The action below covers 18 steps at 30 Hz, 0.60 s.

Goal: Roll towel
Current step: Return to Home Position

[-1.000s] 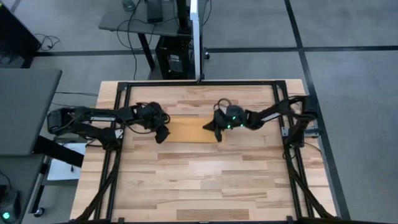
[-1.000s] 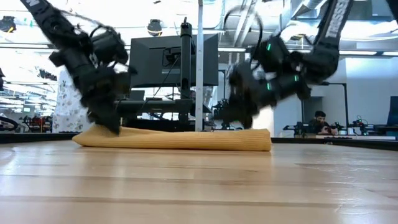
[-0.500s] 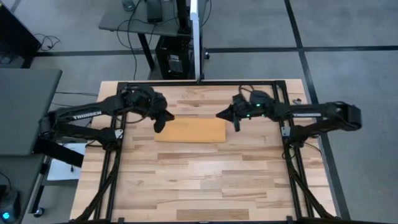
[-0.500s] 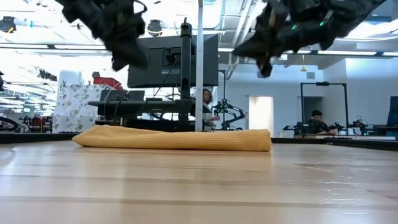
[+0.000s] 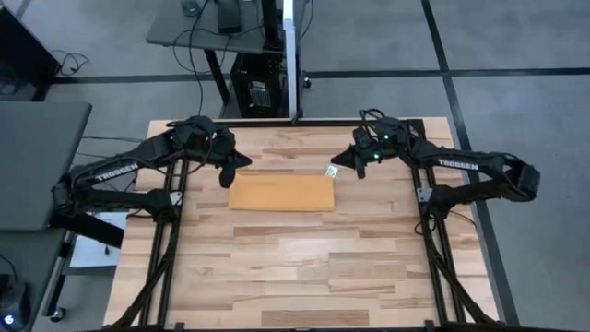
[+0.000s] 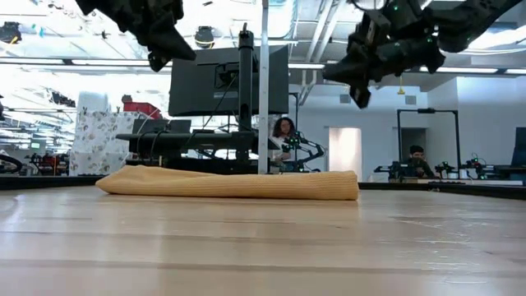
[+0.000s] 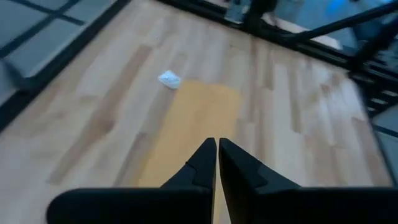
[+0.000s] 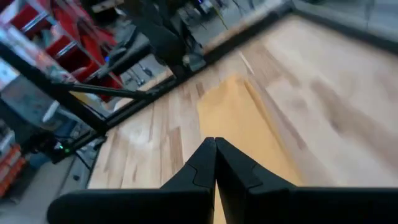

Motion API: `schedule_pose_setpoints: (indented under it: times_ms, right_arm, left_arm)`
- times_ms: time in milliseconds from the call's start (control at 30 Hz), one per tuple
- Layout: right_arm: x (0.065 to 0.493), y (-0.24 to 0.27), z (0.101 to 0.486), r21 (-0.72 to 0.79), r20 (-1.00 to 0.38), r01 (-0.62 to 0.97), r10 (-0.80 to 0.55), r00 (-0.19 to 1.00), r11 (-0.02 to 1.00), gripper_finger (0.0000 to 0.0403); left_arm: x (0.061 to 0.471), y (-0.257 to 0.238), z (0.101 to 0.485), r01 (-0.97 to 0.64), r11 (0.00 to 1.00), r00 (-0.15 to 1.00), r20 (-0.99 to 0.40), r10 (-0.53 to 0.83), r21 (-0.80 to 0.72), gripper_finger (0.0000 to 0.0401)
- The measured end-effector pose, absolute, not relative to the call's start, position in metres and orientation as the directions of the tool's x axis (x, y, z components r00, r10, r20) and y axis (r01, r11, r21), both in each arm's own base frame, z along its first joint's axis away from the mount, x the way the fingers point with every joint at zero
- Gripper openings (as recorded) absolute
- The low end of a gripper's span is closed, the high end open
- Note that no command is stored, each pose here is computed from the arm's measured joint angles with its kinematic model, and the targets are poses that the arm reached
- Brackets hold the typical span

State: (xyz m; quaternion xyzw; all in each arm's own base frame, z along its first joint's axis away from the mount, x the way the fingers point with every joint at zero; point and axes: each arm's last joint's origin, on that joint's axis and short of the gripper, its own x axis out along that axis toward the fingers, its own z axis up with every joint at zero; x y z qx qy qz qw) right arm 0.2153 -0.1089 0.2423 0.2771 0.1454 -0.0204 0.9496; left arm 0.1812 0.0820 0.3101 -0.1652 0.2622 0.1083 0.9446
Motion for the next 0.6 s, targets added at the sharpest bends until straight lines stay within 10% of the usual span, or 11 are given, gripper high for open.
schedule_pose_setpoints:
  times_ms: [600]
  right_arm:
    - [0.141, -0.056, 0.189, 0.388, -0.005, 0.133, -0.143, 0.99, 0.912, 0.0]
  left_arm:
    - [0.185, 0.069, 0.308, -0.237, 0.934, 0.834, -0.549, 0.056, -0.266, 0.0005]
